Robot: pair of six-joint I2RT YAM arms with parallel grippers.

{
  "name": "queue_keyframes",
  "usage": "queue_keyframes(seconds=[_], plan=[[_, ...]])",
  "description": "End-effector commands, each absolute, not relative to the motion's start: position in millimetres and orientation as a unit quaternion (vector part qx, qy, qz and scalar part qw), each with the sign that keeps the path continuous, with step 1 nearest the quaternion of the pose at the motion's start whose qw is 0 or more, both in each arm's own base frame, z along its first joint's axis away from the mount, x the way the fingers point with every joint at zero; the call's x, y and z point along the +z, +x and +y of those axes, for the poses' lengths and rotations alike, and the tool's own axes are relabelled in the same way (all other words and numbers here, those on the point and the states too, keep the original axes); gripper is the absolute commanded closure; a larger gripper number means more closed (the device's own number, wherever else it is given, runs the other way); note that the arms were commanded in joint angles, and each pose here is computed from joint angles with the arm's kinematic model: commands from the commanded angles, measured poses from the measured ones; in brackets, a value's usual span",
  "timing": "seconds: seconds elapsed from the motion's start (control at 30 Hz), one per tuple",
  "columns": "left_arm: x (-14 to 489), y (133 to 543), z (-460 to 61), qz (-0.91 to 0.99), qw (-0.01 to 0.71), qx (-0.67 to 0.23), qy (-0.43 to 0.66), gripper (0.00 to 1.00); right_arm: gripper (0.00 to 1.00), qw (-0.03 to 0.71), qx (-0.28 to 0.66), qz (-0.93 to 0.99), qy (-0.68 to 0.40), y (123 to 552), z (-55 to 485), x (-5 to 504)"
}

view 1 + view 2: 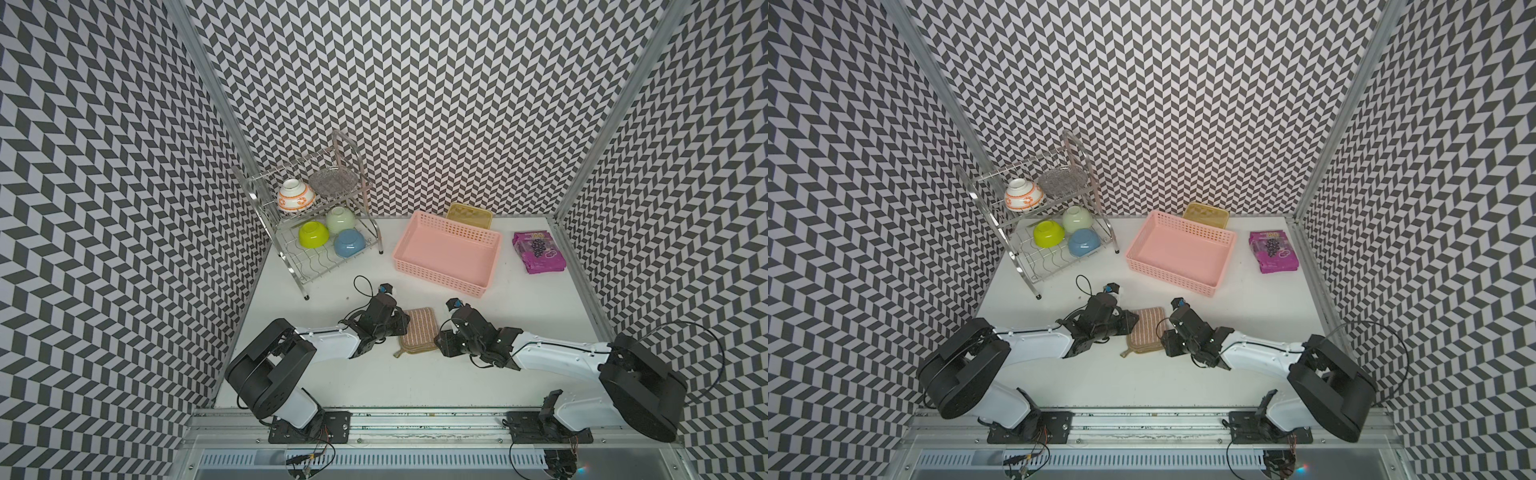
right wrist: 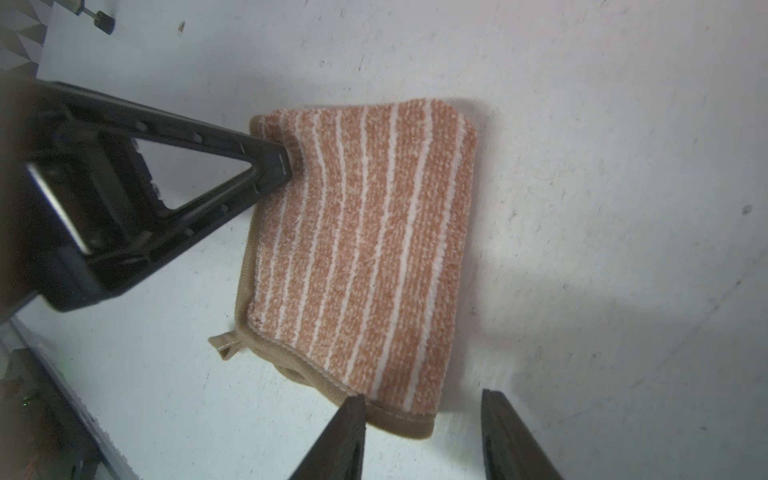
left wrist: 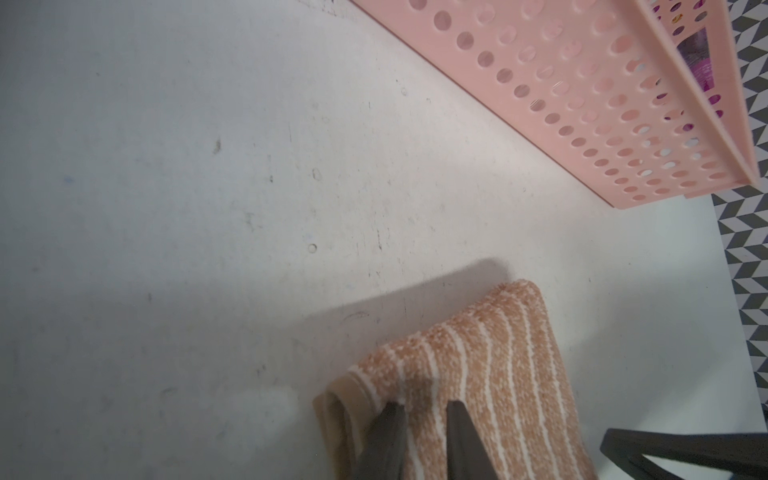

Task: Fold the square dishcloth
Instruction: Smooth out the cleaning item at the center of the board.

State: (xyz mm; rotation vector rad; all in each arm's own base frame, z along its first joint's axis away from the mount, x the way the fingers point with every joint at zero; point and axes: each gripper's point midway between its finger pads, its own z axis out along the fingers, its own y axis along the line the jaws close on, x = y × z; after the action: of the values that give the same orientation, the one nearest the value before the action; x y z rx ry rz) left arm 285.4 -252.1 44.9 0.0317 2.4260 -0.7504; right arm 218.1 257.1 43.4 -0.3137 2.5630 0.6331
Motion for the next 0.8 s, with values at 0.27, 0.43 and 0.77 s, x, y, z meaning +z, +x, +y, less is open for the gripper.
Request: queue_keyframes(seconds=[0.27, 0.43, 0.77], plan=[[49.8, 294.0, -254.5, 0.906, 0.313, -0.284, 0.012, 0.78, 0.53, 0.222, 0.231, 0.940, -0.114, 212.4, 259.0, 23.2], [48.1, 294.3, -253.3, 0.907, 0.313, -0.281, 0.011, 0.78, 0.54, 0.214, 0.229, 0.943, -0.113, 209.2, 257.4, 17.2], [50.4, 310.1, -248.8, 0.903, 0.332, -0.271, 0.011, 0.78, 0.54, 0.237, 0.232, 0.937, -0.115, 221.6, 266.5, 33.5]])
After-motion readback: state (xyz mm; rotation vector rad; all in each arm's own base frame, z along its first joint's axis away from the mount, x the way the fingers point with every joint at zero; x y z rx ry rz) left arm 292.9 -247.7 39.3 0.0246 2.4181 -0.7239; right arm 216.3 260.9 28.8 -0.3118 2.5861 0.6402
